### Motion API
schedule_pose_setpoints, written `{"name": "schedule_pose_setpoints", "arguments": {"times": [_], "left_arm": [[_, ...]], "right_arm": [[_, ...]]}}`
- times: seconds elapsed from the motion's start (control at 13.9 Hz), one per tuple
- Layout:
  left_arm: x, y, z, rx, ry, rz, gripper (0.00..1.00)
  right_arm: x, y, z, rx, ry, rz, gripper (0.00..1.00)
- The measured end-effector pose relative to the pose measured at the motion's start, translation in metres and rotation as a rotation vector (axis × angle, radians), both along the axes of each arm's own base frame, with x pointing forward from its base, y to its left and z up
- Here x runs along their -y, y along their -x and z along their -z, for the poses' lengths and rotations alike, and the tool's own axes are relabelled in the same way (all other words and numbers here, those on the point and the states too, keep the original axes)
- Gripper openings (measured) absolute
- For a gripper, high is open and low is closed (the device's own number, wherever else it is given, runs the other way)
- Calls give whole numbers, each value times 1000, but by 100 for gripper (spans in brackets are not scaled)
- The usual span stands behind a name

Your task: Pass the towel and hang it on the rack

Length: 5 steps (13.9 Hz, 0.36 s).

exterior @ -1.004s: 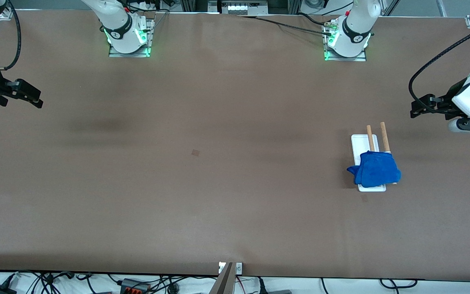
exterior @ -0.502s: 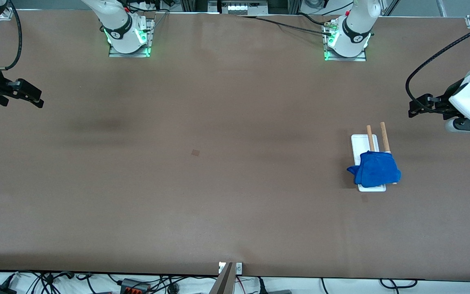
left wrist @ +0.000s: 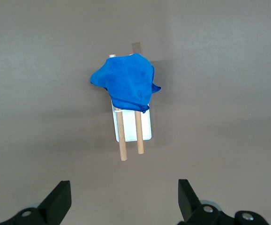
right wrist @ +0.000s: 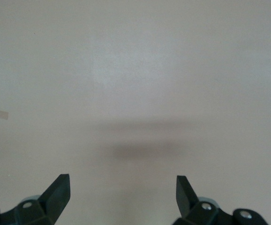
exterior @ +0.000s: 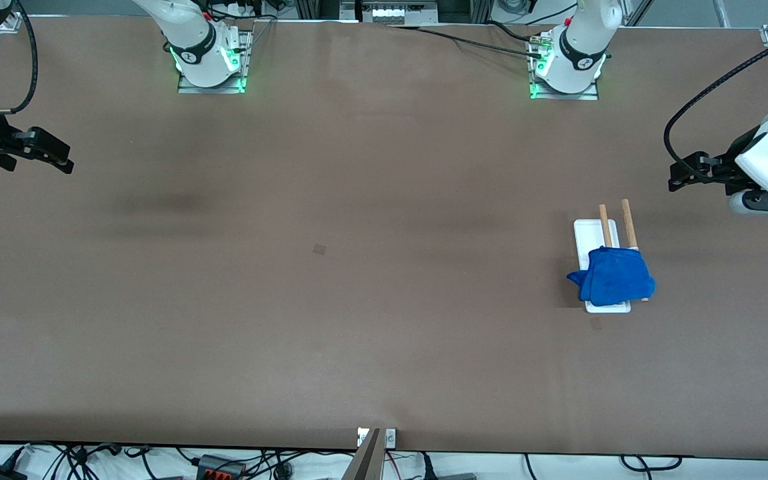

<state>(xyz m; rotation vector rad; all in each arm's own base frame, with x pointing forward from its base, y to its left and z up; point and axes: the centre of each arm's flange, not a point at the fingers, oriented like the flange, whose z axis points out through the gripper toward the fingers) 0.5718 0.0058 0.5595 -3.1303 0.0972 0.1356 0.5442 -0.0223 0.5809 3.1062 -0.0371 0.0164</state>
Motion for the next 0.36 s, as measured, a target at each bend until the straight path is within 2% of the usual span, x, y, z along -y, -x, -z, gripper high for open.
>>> {"name": "schedule_pose_setpoints", "arguments": {"times": [0.36], "left_arm": [[1,0,0,1,0,3,100]], "right_arm": [[-4,0,0,-4,0,-8,100]]}}
